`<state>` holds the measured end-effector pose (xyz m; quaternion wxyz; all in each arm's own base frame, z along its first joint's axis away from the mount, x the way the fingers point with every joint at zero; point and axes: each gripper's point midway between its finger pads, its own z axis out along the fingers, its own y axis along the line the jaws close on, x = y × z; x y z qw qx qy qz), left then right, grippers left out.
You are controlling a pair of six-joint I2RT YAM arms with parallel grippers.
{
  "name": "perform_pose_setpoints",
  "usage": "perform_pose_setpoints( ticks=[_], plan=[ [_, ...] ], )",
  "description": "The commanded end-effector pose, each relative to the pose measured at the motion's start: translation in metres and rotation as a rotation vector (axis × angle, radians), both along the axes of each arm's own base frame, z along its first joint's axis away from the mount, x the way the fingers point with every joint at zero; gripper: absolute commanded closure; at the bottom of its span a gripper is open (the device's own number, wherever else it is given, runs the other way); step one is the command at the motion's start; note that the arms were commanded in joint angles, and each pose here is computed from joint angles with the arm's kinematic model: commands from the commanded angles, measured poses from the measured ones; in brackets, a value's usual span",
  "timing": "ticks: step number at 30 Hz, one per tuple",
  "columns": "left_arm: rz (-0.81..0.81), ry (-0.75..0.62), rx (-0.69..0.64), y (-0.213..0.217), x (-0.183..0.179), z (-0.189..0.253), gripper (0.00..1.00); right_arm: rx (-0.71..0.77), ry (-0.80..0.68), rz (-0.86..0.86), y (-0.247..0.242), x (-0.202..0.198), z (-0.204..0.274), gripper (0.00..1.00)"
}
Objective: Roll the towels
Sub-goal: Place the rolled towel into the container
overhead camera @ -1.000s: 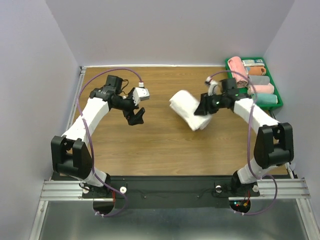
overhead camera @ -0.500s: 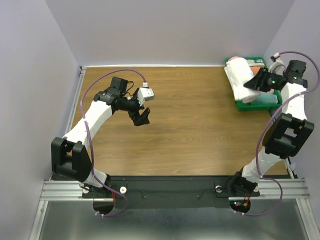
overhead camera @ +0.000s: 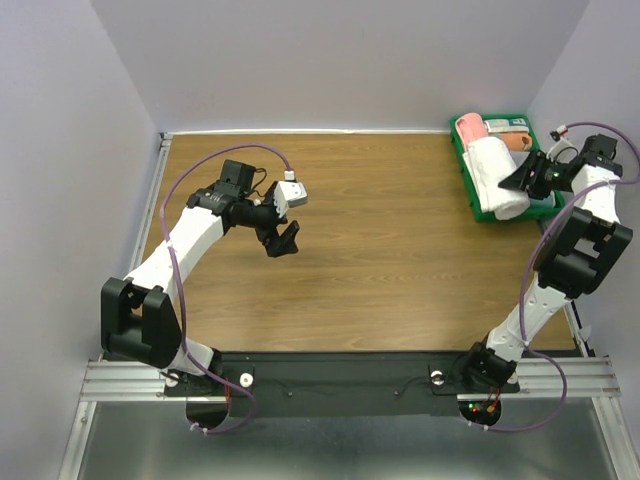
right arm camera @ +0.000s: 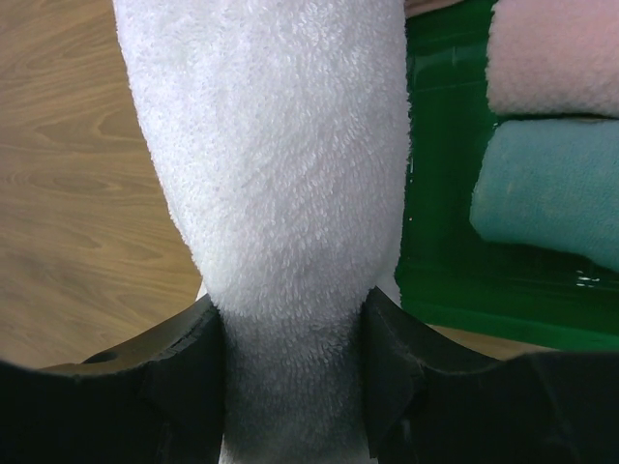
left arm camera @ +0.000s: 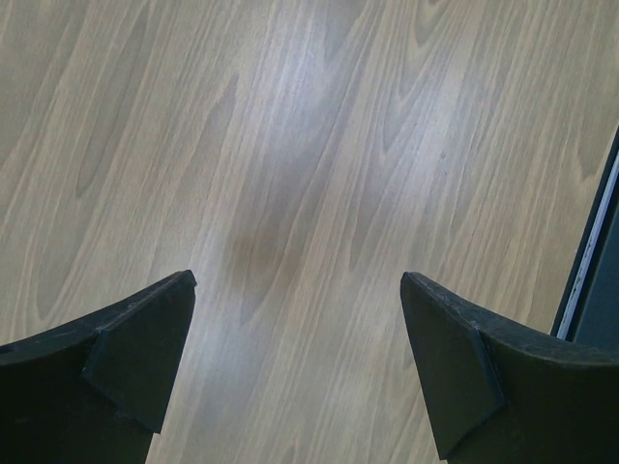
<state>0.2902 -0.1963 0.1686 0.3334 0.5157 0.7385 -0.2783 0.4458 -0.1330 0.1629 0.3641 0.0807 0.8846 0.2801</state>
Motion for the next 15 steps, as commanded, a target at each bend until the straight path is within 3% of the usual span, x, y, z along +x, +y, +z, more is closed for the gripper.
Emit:
perform_pose_setpoints(
  ticks=[1, 9, 15],
  plan=[
    [-0.011, -0.026, -0.017, 0.000, -0.007, 0.006, 0.01, -0.016, -0.039, 0.018, 0.006, -0.005, 0.024, 0.99],
    [-0.013, -0.007, -0.033, -0.003, -0.008, 0.003, 0.01, -0.019, 0.074, -0.051, -0.006, -0.005, -0.001, 0.99],
    [-0.012, -0.010, -0.037, -0.004, -0.006, 0.005, 0.01, 0.015, 0.038, -0.061, -0.015, 0.020, 0.007, 0.99]
  ],
)
